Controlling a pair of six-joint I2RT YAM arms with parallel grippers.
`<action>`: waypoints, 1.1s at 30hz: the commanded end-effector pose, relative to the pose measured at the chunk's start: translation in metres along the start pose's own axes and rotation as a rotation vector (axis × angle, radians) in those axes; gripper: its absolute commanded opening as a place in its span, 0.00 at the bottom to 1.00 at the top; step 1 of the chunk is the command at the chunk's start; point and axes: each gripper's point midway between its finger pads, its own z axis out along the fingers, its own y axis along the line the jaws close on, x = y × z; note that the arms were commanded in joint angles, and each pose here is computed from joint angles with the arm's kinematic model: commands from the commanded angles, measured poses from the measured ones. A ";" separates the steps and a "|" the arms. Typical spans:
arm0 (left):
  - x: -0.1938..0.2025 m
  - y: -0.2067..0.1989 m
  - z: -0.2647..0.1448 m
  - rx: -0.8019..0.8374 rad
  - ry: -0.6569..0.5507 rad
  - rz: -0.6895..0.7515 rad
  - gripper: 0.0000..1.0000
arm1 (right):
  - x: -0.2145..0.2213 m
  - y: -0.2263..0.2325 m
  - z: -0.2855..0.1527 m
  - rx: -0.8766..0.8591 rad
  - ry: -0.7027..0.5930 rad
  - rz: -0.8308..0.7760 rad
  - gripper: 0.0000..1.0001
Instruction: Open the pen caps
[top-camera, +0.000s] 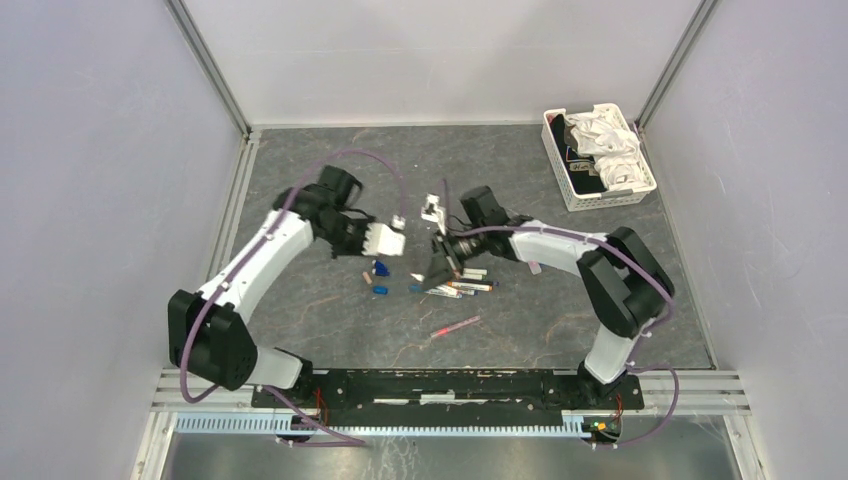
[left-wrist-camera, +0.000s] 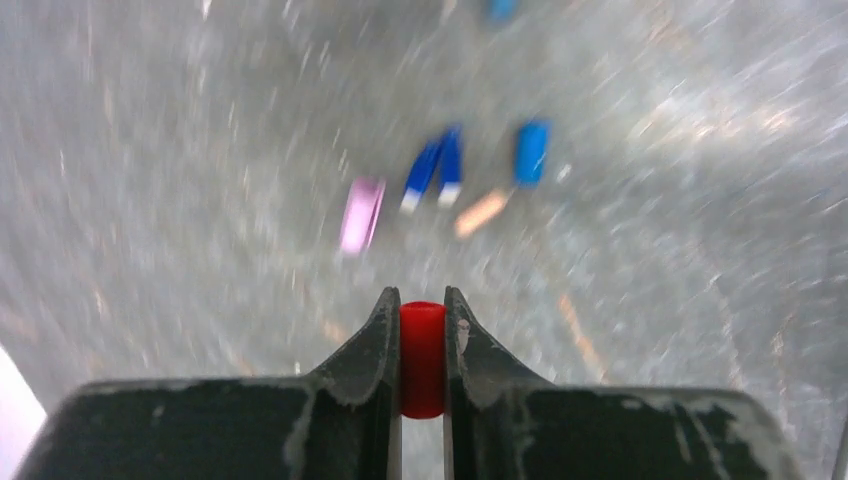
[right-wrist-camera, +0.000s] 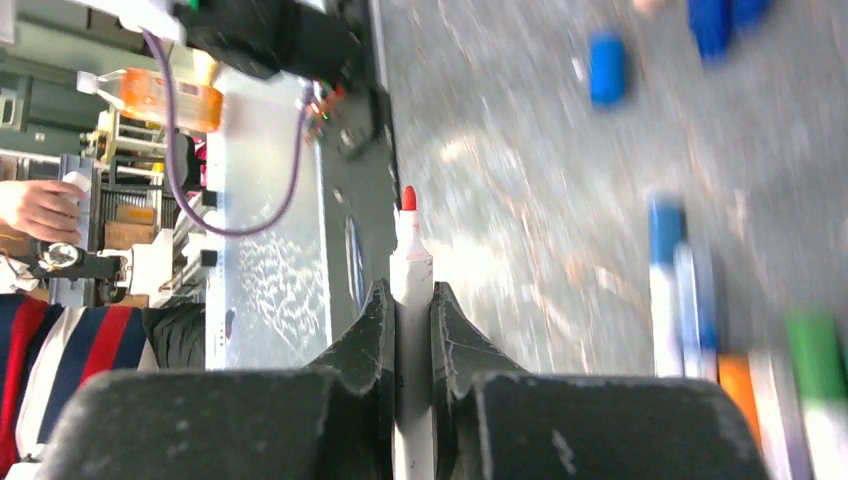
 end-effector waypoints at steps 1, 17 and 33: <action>0.071 0.049 -0.049 -0.132 0.162 -0.014 0.02 | 0.040 -0.015 -0.032 0.098 -0.037 0.072 0.00; -0.001 0.042 0.054 -0.032 -0.053 -0.218 0.07 | -0.016 -0.113 -0.216 0.999 -0.337 0.141 0.00; 0.043 0.048 0.107 -0.021 0.090 -0.381 0.26 | 0.030 -0.188 -0.296 1.447 -0.301 0.255 0.00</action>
